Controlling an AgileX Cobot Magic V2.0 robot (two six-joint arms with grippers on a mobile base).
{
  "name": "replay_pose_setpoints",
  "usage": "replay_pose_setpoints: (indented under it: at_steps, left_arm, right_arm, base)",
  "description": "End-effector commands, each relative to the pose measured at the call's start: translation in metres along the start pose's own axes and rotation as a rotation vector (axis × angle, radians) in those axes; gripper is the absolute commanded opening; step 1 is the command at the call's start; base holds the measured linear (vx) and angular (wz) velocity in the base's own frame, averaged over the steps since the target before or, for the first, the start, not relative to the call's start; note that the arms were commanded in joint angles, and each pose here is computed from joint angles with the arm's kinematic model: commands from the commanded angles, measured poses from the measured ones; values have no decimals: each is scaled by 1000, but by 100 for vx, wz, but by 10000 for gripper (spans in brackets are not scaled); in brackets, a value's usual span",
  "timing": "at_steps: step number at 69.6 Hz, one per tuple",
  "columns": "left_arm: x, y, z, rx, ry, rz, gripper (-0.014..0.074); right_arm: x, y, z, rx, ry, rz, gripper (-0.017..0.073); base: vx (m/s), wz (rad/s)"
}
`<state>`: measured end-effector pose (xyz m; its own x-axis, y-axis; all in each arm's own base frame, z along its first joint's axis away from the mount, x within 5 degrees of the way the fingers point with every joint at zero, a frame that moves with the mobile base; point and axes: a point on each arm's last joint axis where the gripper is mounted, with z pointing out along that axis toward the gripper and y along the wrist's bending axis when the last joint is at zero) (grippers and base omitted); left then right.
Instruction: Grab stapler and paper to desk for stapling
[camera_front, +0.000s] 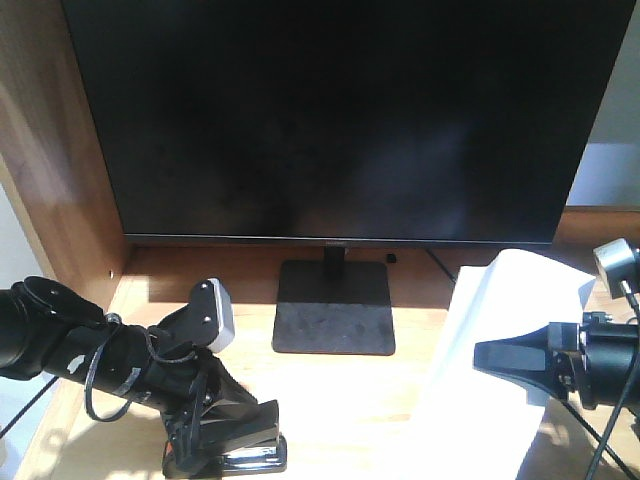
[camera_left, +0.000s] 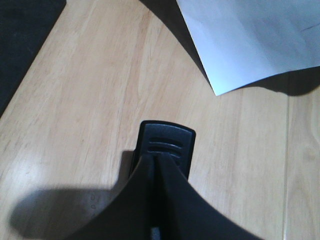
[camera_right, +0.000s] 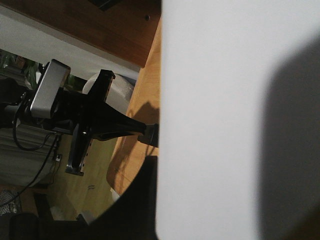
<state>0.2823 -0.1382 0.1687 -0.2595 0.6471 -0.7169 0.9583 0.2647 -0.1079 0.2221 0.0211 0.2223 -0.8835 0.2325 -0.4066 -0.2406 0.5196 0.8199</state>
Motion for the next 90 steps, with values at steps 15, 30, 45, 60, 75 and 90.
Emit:
replay_pose_setpoints:
  at_steps: [15, 30, 45, 60, 75, 90]
  left_arm:
    - [-16, -1, -11, -16, -69, 9, -6]
    - [-16, -1, -11, -16, -69, 9, -6]
    - [-16, -1, -11, -16, -69, 9, -6]
    - [-16, -1, -11, -16, -69, 9, -6]
    - [-16, -1, -11, -16, -69, 9, -6]
    - [-16, -1, -11, -16, -69, 9, -6]
  right_arm:
    - [21, 33, 28, -219, 223, -66, -2]
    - [31, 26, 53, -247, 336, -49, -2]
    - [29, -4, 67, -148, 331, -9, -2]
    - [31, -28, 78, -73, 334, -39, -2]
    - [35, -38, 84, -97, 353, -97, -2]
    - [32, -33, 85, -181, 302, -188, -2]
  base:
    - [0, 0]
    - [0, 0]
    - [0, 0]
    - [0, 0]
    - [0, 0]
    - [0, 0]
